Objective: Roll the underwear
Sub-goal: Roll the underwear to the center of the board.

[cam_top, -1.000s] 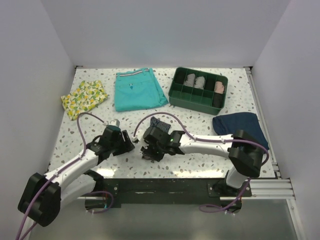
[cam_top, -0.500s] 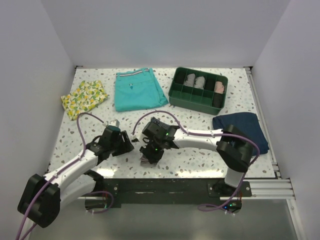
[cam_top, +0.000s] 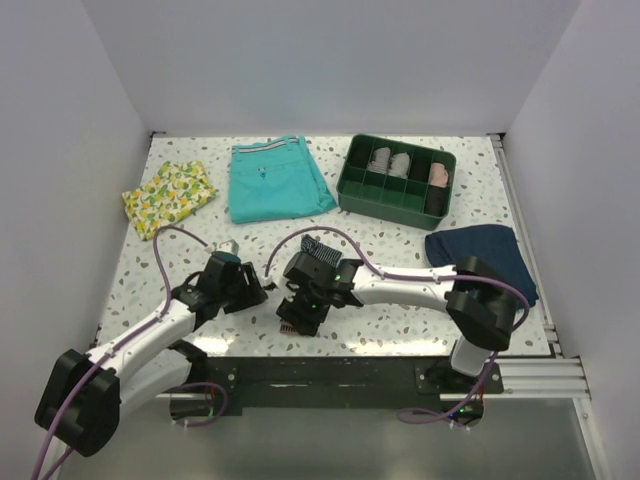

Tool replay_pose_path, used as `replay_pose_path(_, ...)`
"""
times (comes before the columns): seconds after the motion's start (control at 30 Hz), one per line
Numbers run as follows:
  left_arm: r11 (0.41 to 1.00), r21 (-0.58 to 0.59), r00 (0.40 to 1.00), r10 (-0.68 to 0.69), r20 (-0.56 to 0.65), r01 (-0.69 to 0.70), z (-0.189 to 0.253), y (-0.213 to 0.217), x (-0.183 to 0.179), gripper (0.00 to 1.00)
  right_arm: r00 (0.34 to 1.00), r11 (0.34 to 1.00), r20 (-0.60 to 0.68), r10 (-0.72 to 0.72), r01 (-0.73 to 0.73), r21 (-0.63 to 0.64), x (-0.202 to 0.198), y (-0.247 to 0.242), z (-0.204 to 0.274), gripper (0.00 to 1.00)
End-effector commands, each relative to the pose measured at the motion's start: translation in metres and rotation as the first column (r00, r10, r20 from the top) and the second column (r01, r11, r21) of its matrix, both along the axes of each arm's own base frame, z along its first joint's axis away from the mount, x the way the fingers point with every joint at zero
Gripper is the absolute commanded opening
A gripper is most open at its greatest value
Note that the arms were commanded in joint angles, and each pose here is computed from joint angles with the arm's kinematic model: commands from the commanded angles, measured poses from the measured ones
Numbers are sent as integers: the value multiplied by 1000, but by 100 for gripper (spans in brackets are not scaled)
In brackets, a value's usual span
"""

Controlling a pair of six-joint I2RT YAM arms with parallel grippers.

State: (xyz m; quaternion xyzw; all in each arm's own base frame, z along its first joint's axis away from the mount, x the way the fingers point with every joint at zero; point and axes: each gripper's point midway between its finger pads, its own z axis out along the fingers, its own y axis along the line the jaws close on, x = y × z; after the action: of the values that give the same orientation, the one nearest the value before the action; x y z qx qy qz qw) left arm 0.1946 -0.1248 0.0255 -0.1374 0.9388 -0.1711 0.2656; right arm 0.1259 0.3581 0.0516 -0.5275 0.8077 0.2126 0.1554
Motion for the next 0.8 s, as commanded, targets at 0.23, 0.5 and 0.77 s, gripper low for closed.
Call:
replay_pose_path(0.23, 967, -121, 974, -227, 0, 225, 12, -43, 8, 58, 930, 996, 356, -90, 85, 28, 7, -7, 33, 67)
replay_pose_path(0.5, 917, -238, 944, -329, -4, 319, 7, -61, -13, 63, 920, 984, 350, -177, 171, 47, 10, -14, 36, 74)
replay_pose_path(0.77, 868, -369, 938, -344, 37, 333, 1, -72, -34, 65, 924, 989, 352, -146, 147, 22, 9, -16, 37, 75)
